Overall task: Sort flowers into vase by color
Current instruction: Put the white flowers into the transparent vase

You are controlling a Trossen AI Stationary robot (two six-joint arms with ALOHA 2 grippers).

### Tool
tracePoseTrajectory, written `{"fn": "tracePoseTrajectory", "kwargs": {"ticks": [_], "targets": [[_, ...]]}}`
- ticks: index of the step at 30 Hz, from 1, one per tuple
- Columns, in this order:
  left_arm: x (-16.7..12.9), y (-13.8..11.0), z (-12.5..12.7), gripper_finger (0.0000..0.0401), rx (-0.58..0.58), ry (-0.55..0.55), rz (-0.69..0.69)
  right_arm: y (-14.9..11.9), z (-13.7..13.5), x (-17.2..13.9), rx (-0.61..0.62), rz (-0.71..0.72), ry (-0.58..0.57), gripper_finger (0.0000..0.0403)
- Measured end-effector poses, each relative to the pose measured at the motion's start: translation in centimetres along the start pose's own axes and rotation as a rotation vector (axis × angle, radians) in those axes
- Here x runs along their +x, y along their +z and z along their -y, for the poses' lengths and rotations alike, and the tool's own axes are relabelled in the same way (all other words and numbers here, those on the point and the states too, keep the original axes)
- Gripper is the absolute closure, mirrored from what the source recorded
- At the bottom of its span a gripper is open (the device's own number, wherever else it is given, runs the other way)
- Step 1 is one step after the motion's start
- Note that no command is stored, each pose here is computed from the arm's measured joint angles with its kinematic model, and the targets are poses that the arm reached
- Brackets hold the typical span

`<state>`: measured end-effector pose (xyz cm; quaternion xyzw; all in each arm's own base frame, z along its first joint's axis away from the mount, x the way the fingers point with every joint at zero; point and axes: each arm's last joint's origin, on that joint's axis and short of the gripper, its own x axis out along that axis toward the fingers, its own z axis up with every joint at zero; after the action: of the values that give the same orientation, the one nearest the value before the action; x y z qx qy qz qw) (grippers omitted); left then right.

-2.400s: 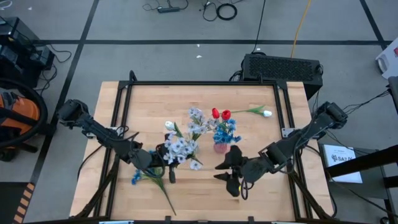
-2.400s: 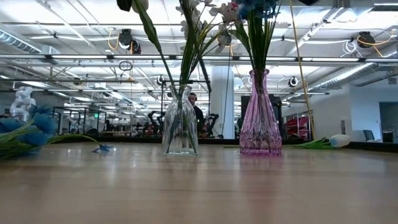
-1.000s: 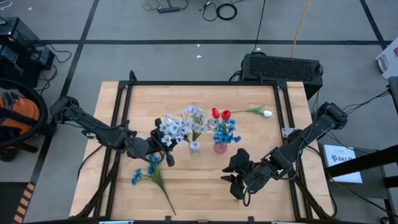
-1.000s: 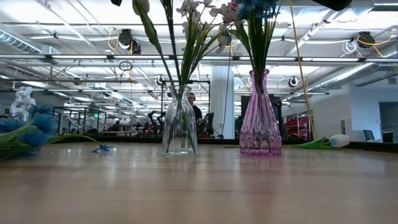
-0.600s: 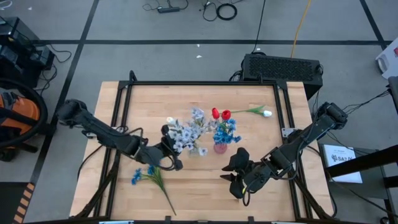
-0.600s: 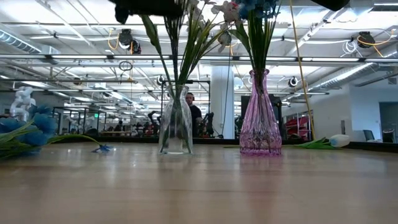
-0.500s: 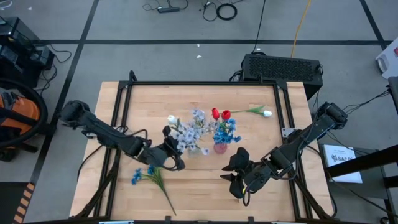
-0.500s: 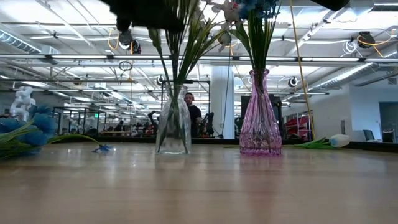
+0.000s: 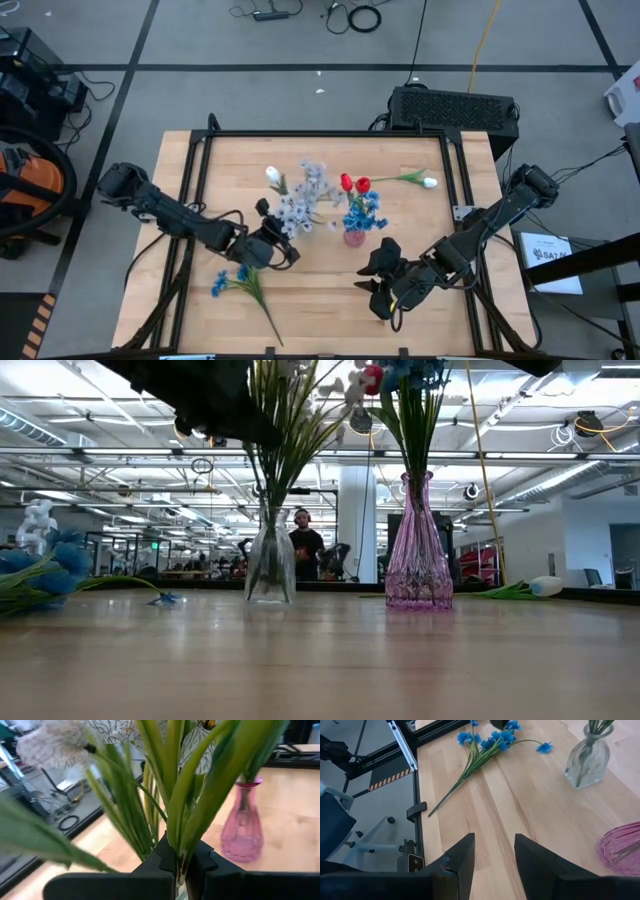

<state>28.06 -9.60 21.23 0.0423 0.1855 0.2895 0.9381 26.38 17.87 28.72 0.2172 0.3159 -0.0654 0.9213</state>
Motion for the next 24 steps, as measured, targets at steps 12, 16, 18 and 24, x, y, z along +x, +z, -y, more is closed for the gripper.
{"fn": "tracePoseTrajectory", "kwargs": {"ticks": [12,16,18,24], "targets": [[0.1,0.4,-1.0,0.0385,-0.037,0.039,0.0,0.0,0.0,0.0,-0.004,0.0,0.0,0.0273],[-0.2,0.8,-1.5,0.0358,-0.094,0.037,0.005,0.0,0.0,0.0,-0.009,-0.001,-0.002,0.0273],[-0.2,0.9,-1.6,0.0337,-0.098,0.039,0.005,0.0,0.0,0.0,-0.01,-0.004,-0.003,0.0273],[-0.3,1.0,-1.6,0.0282,-0.136,0.037,0.009,-0.1,0.1,0.0,-0.017,-0.015,-0.011,0.0273]]}}
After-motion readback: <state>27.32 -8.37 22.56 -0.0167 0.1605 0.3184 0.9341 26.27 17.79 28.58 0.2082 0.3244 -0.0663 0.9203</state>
